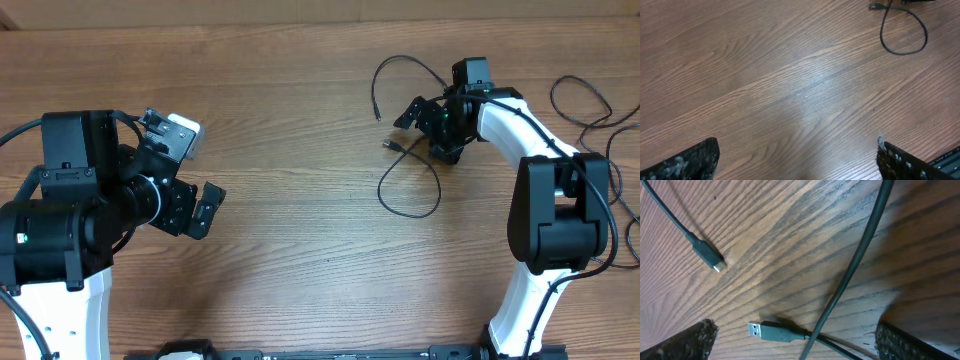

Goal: Untangle cables

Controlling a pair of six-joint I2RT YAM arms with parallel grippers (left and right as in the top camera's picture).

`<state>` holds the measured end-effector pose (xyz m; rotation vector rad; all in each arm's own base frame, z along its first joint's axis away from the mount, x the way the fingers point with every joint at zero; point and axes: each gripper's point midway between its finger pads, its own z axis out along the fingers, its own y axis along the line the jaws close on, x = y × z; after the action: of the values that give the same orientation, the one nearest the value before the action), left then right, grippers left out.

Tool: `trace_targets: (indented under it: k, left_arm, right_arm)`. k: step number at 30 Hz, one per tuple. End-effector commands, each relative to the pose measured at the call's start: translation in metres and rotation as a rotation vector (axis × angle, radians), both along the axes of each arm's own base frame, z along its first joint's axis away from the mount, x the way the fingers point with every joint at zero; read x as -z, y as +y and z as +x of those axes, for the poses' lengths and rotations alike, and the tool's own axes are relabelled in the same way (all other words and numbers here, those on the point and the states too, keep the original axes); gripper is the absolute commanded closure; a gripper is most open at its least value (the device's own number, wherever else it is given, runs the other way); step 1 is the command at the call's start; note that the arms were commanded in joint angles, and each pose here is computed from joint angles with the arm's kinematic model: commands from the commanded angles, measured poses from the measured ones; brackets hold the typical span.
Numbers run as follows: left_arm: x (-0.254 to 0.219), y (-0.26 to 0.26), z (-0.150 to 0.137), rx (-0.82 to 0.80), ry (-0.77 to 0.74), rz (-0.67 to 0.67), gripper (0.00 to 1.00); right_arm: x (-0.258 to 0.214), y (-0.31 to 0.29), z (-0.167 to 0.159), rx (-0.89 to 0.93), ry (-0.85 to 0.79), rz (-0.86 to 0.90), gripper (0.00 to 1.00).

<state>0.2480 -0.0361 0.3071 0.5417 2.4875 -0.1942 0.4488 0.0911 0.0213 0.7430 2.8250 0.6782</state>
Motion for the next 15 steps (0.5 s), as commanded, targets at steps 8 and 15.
trace_targets:
  k: [8, 15]
  left_arm:
    - [-0.006, 0.000, 0.001, 0.014, -0.021, 0.008, 0.00]
    - [-0.005, 0.000, 0.001, 0.015, -0.021, 0.008, 0.00]
  right_arm:
    - [0.040, 0.019, -0.019, 0.061, 0.020, 0.014, 0.07]
    - [0.032, 0.063, -0.008, -0.018, -0.100, 0.158, 0.76]
